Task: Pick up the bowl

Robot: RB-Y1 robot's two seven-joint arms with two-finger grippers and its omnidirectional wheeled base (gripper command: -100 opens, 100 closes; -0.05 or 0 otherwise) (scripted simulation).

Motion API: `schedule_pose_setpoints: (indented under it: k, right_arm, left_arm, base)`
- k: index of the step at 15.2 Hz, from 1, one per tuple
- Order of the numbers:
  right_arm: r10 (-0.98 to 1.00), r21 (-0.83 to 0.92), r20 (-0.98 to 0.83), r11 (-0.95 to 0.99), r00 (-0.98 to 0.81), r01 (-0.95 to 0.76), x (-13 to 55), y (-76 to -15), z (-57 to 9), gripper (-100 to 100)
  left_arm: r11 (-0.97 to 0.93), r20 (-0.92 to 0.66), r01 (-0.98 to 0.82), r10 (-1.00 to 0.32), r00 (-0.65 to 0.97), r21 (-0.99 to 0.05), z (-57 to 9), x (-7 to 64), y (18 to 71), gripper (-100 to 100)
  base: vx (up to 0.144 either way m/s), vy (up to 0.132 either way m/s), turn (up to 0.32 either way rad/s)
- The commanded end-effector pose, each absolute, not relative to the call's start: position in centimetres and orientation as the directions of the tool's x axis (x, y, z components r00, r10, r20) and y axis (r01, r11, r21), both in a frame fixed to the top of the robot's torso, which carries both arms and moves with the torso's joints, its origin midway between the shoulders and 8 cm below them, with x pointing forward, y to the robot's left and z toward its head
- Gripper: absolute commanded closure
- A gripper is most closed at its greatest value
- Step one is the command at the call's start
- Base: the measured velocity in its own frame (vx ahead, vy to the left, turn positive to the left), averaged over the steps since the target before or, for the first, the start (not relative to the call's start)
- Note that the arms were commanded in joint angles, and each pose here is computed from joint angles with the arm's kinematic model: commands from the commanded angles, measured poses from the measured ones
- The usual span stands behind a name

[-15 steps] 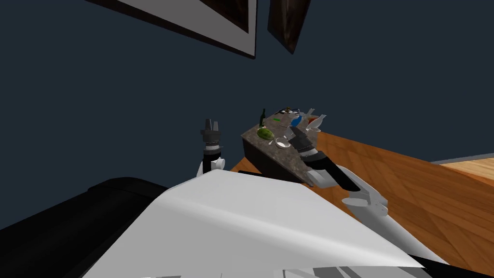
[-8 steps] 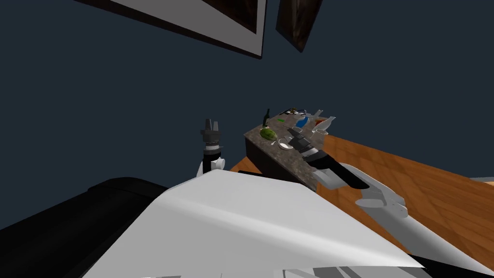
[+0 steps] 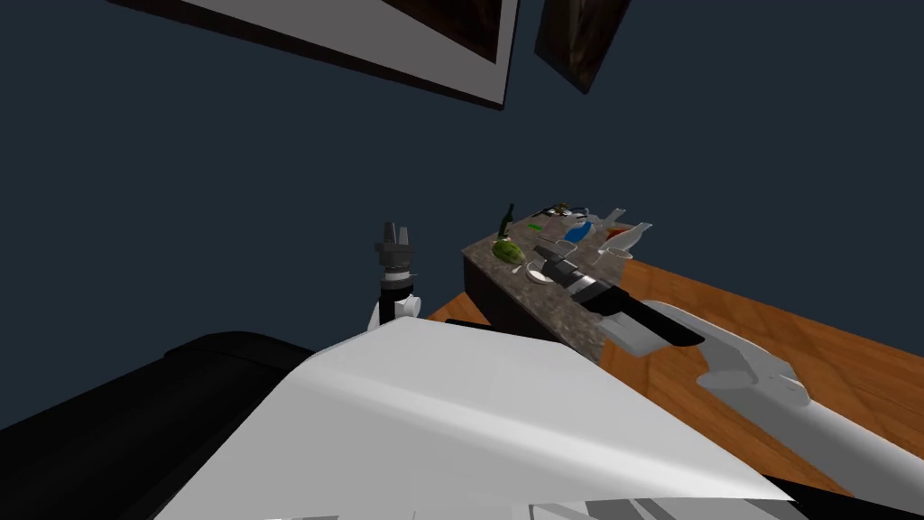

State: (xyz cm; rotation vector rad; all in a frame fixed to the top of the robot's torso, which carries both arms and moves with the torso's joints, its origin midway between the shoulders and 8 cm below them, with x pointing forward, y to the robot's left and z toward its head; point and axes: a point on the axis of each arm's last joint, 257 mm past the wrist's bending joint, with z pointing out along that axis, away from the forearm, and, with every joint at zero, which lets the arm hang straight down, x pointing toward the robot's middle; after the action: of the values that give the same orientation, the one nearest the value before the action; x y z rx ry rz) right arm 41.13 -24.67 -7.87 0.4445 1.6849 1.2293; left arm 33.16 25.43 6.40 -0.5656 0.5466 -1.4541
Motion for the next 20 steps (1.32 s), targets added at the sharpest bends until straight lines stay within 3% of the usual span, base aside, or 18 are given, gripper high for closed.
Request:
schedule_pose_setpoints:
  k: [1,20]
  right_arm:
    - [0.727,0.867,-0.496,0.444,-0.476,-0.225,41.1,-24.8,-8.2,-100]
    - [0.628,0.698,-0.486,0.697,-0.608,0.162,39.8,-32.8,-17.6,-100]
  left_arm:
    - [0.036,-0.004,0.754,-0.999,0.044,-0.656,6.4,33.2,25.4,0]
    - [0.036,-0.004,0.754,-0.999,0.044,-0.656,6.4,33.2,25.4,0]
  base:
    - [-0.01,-0.014,-0.007]
    - [-0.015,-0.026,0.17]
